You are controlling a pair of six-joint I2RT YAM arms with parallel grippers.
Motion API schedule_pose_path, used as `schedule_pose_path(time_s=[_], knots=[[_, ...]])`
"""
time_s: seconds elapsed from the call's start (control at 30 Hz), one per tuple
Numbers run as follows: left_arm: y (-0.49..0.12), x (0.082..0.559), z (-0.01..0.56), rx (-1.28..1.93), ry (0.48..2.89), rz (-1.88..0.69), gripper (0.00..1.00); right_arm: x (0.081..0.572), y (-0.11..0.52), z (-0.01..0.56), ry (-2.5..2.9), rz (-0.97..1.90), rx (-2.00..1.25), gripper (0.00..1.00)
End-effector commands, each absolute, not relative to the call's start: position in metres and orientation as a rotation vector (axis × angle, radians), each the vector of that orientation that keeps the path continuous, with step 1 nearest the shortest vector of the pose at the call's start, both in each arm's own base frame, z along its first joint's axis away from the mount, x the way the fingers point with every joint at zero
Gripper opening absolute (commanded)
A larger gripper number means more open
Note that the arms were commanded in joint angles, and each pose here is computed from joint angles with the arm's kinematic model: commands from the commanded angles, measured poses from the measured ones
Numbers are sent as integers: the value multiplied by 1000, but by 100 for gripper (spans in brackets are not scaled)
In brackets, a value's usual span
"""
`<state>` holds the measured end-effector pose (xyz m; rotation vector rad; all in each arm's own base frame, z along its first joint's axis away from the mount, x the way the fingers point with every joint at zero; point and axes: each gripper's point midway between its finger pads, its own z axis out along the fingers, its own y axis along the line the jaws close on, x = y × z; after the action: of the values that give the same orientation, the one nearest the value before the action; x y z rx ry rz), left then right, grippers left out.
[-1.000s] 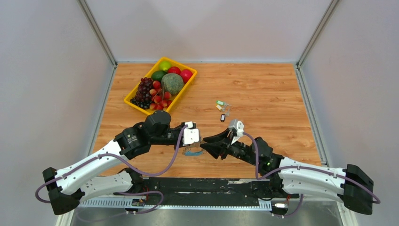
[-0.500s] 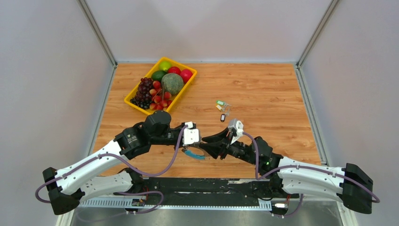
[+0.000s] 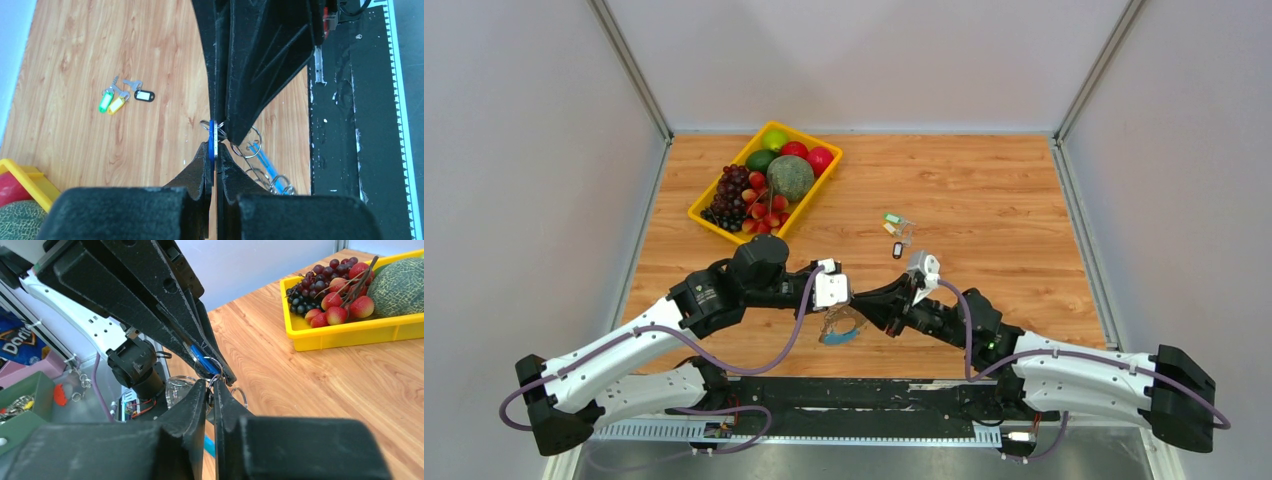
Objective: Remove the keys from the keyring
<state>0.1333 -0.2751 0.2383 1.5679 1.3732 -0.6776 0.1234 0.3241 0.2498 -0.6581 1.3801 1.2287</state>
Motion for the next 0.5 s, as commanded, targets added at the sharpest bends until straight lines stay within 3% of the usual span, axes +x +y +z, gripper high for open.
schedule_pose_path(time_s=[0.0,0.07,0.47], knots=[[-281,133,257,1534,1319,-699,0,118,320,280,1285,1253,-650,5],[-281,133,257,1534,1319,-698,0,116,318,279,1285,1249,-665,0],[-281,133,257,1534,1320,-701,0,113,303,280,1271,1240,-644,0]])
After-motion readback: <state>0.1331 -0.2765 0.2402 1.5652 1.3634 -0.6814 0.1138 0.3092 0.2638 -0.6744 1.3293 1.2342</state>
